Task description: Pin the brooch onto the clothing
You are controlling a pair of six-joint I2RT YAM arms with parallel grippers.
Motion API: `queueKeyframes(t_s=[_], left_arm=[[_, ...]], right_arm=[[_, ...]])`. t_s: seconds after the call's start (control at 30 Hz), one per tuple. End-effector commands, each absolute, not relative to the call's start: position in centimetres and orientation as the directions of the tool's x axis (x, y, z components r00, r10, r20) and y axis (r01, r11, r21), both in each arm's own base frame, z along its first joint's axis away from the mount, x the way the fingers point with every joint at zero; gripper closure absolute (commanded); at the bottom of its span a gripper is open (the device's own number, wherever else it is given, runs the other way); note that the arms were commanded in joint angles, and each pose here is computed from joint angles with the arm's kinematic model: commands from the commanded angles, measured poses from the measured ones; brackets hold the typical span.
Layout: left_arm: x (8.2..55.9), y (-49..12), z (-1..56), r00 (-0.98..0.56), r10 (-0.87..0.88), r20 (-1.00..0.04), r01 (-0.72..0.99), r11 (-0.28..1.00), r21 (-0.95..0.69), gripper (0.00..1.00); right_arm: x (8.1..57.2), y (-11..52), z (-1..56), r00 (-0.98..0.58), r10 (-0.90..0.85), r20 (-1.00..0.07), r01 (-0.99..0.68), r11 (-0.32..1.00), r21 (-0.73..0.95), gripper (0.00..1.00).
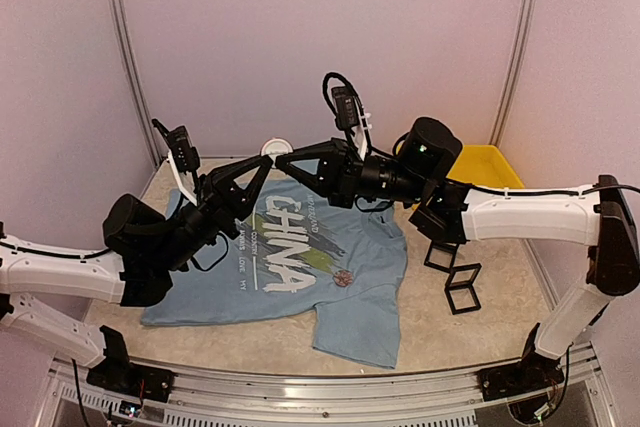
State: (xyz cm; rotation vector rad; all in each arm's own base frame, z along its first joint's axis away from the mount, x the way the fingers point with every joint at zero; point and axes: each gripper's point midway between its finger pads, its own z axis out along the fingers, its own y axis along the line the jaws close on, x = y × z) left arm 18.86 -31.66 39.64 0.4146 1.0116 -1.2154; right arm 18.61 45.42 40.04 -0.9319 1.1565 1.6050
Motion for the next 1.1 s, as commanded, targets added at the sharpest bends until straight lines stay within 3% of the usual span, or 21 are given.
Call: queueKeyframes(t_s=[0.0, 0.37, 0.47, 0.53, 0.63, 0.67, 0.8, 0.93, 1.07], left_arm=[[18.2, -31.5, 41.0, 0.027, -0.587, -0.809, 0.919, 0.333, -0.210, 1.00], [17.5, -31.8, 40.1, 0.060, -0.510, -0.858, 0.925, 0.352, -0.144, 1.00], [18.0, -32.6, 39.6, 0.067, -0.407, -0.911, 0.914, 0.391, -0.108, 1.00], [17.9, -32.9, 39.3, 0.064, -0.317, -0.946, 0.913, 0.402, -0.073, 1.00], [17.6, -33.0, 38.2, 0.016, -0.151, -0.988, 0.915, 0.402, -0.046, 1.00], [17.6, -32.9, 38.3, -0.014, -0.104, -0.994, 0.910, 0.411, -0.056, 1.00], [17.3, -33.2, 37.5, -0.146, 0.046, -0.988, 0.908, 0.402, -0.116, 1.00], [15.8, -34.0, 36.8, -0.184, 0.114, -0.976, 0.936, 0.323, -0.139, 1.00], [16.1, -33.9, 36.6, -0.183, 0.142, -0.973, 0.929, 0.349, -0.124, 1.00]], right_arm=[[18.1, 45.1, 40.8, -0.273, 0.255, -0.928, -0.960, -0.133, 0.246, 1.00], [15.9, 43.4, 41.2, -0.126, 0.220, -0.967, -0.986, -0.133, 0.098, 1.00], [14.8, 43.1, 41.1, -0.058, 0.141, -0.988, -0.987, -0.154, 0.036, 0.55], [15.1, 42.5, 40.7, 0.033, 0.042, -0.999, -0.994, -0.105, -0.038, 0.33], [15.9, 40.6, 39.7, 0.063, -0.142, -0.988, -0.998, -0.016, -0.061, 0.08], [16.0, 39.9, 39.6, 0.053, -0.190, -0.980, -0.998, 0.003, -0.055, 0.06], [15.6, 38.3, 39.0, -0.033, -0.324, -0.945, -0.999, 0.037, 0.023, 0.10], [15.9, 38.6, 38.5, -0.118, -0.387, -0.915, -0.993, 0.054, 0.105, 0.33], [15.8, 39.5, 37.7, -0.142, -0.418, -0.897, -0.989, 0.024, 0.145, 0.49]])
